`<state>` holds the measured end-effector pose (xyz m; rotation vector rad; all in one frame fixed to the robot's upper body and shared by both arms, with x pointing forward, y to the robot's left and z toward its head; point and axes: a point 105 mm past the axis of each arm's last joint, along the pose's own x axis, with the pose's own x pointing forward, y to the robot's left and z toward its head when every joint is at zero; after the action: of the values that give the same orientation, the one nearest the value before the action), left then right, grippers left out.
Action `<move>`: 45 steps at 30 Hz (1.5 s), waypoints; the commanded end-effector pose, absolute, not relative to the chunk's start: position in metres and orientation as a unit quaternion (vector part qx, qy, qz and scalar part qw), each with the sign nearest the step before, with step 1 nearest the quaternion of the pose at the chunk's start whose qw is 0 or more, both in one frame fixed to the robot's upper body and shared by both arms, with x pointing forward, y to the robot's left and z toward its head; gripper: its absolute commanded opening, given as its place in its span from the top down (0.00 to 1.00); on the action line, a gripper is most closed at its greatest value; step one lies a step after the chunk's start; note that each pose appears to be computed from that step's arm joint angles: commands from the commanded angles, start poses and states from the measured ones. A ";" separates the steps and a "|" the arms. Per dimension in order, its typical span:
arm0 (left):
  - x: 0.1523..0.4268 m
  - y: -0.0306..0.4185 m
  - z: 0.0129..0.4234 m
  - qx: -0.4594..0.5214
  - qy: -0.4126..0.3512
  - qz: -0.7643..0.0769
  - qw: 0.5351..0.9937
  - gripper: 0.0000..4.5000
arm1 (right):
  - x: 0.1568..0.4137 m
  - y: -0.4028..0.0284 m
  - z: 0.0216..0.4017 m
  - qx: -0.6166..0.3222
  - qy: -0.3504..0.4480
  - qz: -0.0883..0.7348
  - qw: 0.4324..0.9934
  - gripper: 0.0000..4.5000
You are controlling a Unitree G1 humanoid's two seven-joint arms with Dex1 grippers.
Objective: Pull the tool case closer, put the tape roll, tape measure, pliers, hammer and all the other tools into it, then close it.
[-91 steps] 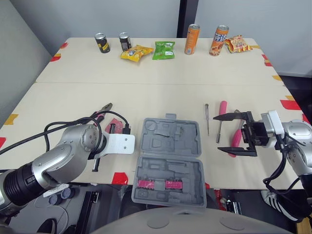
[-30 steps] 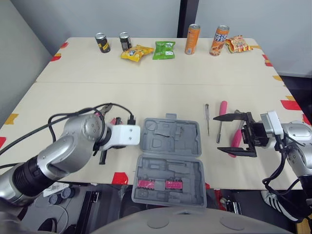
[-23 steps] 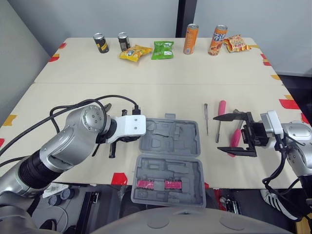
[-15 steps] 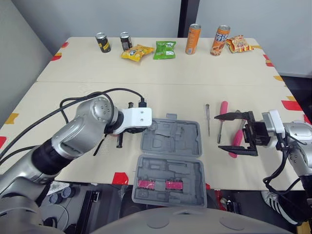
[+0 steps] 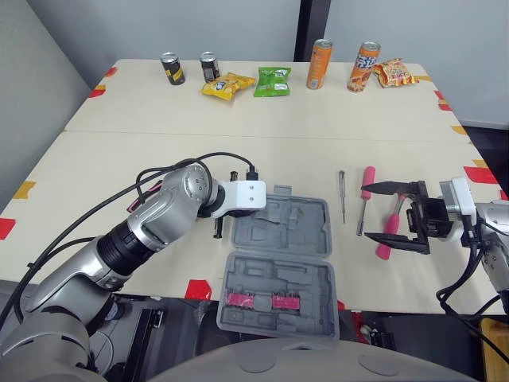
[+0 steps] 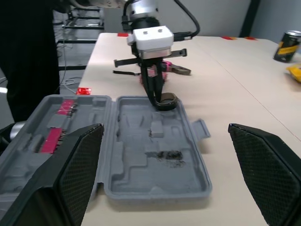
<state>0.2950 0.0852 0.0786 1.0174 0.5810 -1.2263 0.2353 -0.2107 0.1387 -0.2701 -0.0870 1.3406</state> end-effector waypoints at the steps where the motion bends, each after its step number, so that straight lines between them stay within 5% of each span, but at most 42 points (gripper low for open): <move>1: 0.301 0.082 0.084 0.462 0.244 -0.538 0.661 1.00 | 0.235 -0.220 0.142 -0.132 -0.045 0.601 0.787 0.00; 29: 0.305 0.059 0.108 0.473 0.211 -0.560 0.646 1.00 | 0.226 -0.225 0.133 -0.130 -0.041 0.594 0.793 0.00; 45: 0.308 0.068 0.103 0.375 0.240 -0.563 0.696 1.00 | 0.228 -0.229 0.135 -0.133 -0.038 0.598 0.789 0.00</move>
<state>0.3059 0.0675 0.0988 0.8772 0.5535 -1.2647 0.2292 -0.2273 0.1238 -0.2513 -0.0495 1.2733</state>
